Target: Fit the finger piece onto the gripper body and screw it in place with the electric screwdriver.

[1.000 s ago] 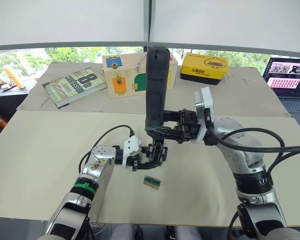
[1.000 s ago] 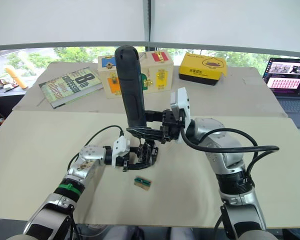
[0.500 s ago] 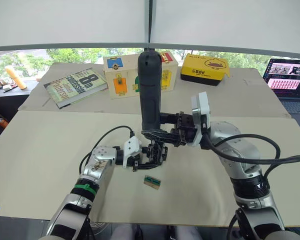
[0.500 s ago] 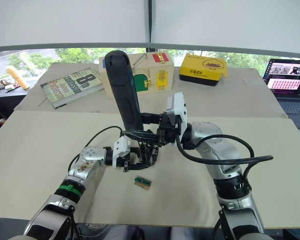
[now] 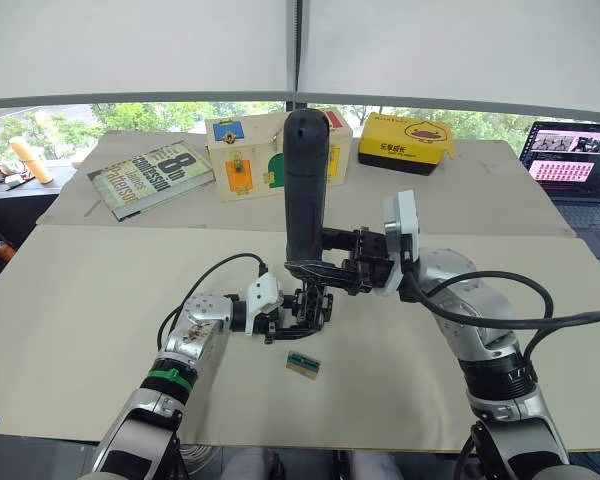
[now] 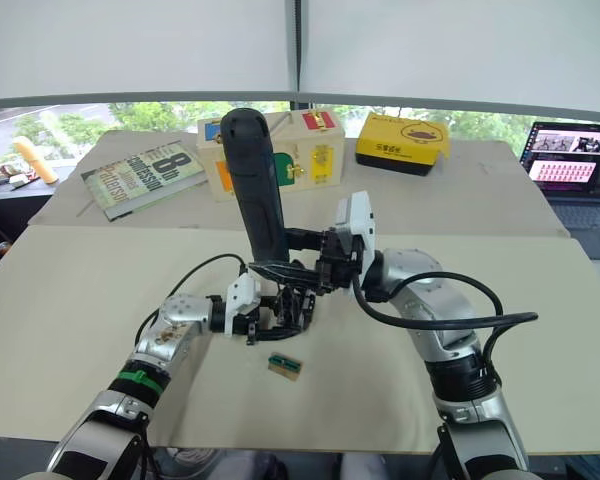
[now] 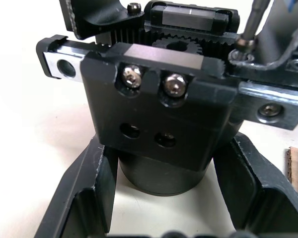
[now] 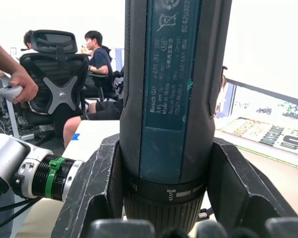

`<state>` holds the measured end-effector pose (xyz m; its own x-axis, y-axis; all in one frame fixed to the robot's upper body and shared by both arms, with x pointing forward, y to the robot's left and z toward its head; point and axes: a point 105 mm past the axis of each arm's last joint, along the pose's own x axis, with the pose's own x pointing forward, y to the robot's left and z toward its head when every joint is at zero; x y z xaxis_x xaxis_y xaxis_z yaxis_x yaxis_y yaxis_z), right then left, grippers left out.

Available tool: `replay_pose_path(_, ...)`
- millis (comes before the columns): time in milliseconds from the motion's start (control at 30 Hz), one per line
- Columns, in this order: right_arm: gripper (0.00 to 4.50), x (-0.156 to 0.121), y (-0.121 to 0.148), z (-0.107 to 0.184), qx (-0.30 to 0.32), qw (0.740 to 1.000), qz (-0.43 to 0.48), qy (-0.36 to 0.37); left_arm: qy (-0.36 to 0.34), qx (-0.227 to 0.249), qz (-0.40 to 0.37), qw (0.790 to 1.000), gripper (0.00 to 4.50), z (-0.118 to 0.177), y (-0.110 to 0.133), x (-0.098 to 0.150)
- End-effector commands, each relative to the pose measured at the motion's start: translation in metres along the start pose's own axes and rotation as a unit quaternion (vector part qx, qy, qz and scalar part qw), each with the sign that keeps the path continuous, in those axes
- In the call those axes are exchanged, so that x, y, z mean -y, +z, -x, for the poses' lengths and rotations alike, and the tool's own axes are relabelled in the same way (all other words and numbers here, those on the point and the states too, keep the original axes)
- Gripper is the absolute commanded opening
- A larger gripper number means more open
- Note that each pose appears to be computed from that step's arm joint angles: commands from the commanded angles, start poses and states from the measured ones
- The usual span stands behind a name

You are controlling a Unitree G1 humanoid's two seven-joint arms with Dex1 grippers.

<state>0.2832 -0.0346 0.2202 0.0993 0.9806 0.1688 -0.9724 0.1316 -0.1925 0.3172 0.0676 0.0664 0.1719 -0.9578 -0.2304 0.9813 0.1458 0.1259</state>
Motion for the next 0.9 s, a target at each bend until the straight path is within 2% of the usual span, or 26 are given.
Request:
replay_pose_path(33,1.91,0.002,-0.039,0.005,-0.071,0.996,-0.052,-0.02,-0.017,-0.01,0.012,1.0,2.3,-0.002,-0.008,0.009)
replay_pose_path(233,1.91,0.002,-0.037,0.003,-0.066,0.996,-0.049,-0.021,-0.016,-0.014,0.014,1.0,2.3,-0.001,-0.011,0.009)
replay_pose_path(500,1.91,0.001,-0.015,0.0,-0.029,0.999,-0.02,-0.007,-0.014,-0.015,0.016,1.0,2.3,0.0,-0.012,0.009)
replay_pose_path(633,1.91,-0.002,0.002,-0.003,-0.002,1.0,0.001,0.007,-0.008,-0.008,0.022,1.0,2.3,0.001,-0.01,0.008)
replay_pose_path(767,1.91,-0.009,0.038,-0.005,0.063,0.997,0.032,0.04,-0.016,-0.042,0.009,0.999,2.3,0.005,-0.02,0.009)
replay_pose_path(900,1.91,-0.013,0.056,-0.002,0.083,0.993,0.054,0.061,-0.001,-0.042,0.017,0.999,2.3,0.005,-0.021,0.004)
